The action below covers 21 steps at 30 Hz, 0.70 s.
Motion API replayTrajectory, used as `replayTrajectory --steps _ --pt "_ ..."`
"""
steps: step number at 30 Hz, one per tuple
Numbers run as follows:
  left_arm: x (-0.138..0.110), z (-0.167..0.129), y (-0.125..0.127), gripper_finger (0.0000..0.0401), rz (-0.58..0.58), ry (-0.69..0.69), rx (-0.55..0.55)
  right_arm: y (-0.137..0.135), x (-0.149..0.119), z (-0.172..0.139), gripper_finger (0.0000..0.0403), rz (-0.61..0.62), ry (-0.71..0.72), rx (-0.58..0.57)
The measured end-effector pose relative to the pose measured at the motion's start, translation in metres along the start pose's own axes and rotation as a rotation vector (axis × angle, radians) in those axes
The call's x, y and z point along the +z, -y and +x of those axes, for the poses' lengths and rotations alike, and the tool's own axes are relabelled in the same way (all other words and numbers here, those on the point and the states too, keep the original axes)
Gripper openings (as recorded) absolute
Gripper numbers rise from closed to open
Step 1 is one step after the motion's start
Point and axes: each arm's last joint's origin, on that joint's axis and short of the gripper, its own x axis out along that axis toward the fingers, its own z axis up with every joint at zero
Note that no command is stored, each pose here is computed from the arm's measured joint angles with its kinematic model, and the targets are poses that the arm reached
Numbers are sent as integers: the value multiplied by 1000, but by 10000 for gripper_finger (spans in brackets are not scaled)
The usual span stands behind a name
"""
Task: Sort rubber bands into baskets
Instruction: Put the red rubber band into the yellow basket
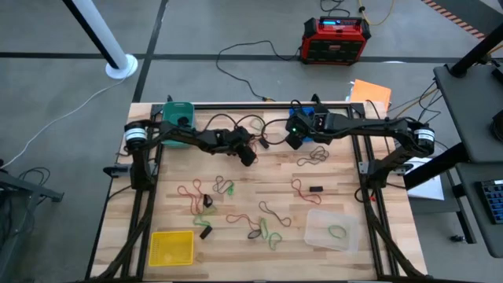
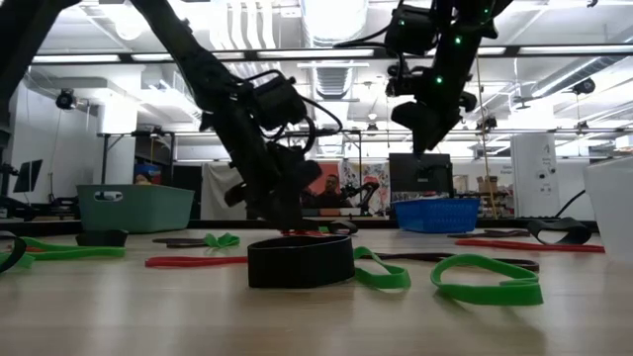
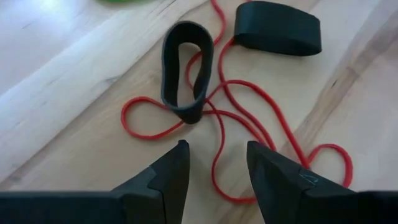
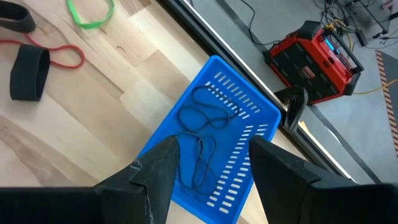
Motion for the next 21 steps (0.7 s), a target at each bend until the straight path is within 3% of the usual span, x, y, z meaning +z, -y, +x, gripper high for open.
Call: replayTrajectory --steps 7,10,16,21 --pt "-3 8 0 134 13 -5 7 -1 -2 3 187 3 4 2" --pt "-4 9 0 107 14 -8 13 -1 -2 3 187 4 5 2" --pt "-4 10 0 12 24 -3 21 -1 -2 3 187 3 5 2" --pt "-4 -1 5 2 38 -1 2 -1 -2 3 187 -5 5 3"
